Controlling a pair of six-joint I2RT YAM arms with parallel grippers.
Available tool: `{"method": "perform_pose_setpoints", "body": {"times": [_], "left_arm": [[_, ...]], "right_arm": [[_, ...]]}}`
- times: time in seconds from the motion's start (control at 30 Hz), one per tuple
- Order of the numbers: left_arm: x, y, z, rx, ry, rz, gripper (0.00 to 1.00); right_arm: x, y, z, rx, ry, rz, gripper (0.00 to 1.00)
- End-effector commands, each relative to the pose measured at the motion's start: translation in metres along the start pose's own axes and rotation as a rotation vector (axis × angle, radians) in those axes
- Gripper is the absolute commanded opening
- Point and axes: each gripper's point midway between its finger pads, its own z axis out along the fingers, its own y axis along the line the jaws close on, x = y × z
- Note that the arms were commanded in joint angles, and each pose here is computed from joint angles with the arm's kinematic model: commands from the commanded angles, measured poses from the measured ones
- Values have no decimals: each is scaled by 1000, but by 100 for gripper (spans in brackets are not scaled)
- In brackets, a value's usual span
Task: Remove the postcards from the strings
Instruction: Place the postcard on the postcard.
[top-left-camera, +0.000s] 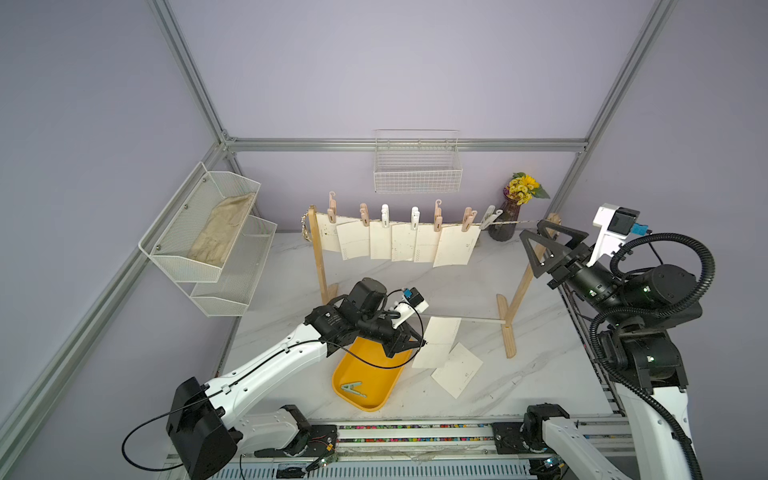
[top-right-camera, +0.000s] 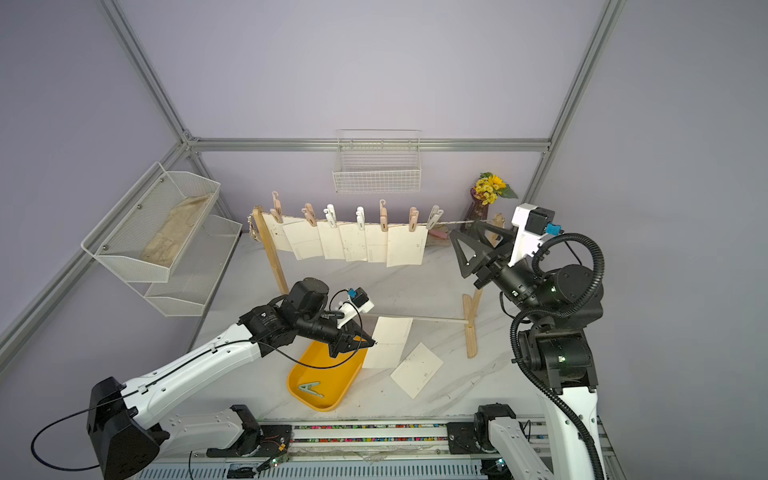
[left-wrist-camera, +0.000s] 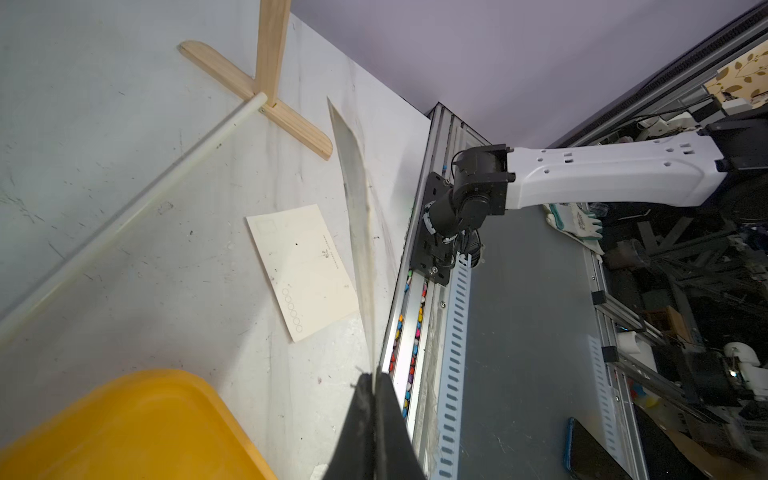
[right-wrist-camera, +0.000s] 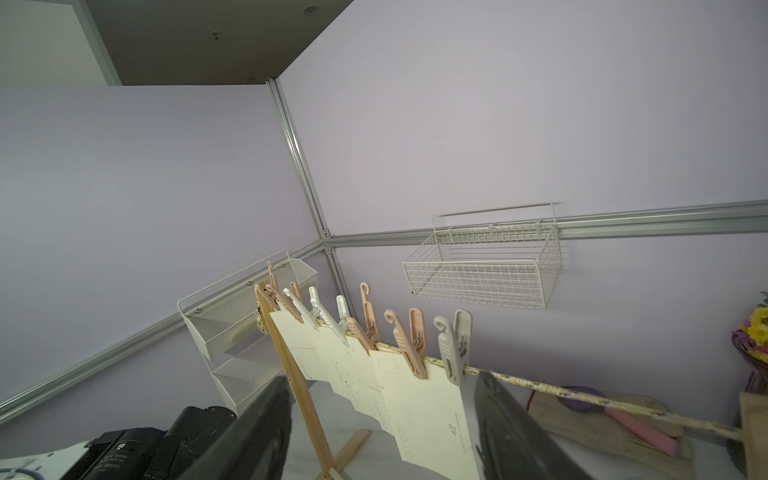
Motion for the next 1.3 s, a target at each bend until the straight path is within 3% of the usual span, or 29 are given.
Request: {"method": "perform_pose_setpoints", "body": {"times": [0.0,0.13,0.3,0.43,0.57,0.7,0.8,0.93,1.1,1.27], "left_arm": [[11,-3,20,102,55,-40,0],[14,7,56,156,125,-89,0],[6,20,95,140,174,-147,0],[0,26,114,133,176,-188,0],[-7,32,119,104,155,-184,11],[-8,40,120,64,146,-180,30],[-7,43,118,42,140,-166,39],[-18,44,103,-27,92,-89,44],[-45,30,69,-94,-32,113,47],[-81,-4,17,-132,-243,344,51]], "right_arm": [[5,-3,-5,27,-1,-3,71],[5,-6,-10,56,-14,13,71],[-4,-18,-20,159,-70,69,76],[-1,-19,-20,169,-45,91,77],[18,-15,-12,101,30,110,78],[32,-14,-8,66,64,139,79],[37,-16,-2,49,86,149,79],[41,-16,8,7,118,144,78],[39,-3,25,-117,201,28,79],[27,19,32,-275,208,-132,76]]}}
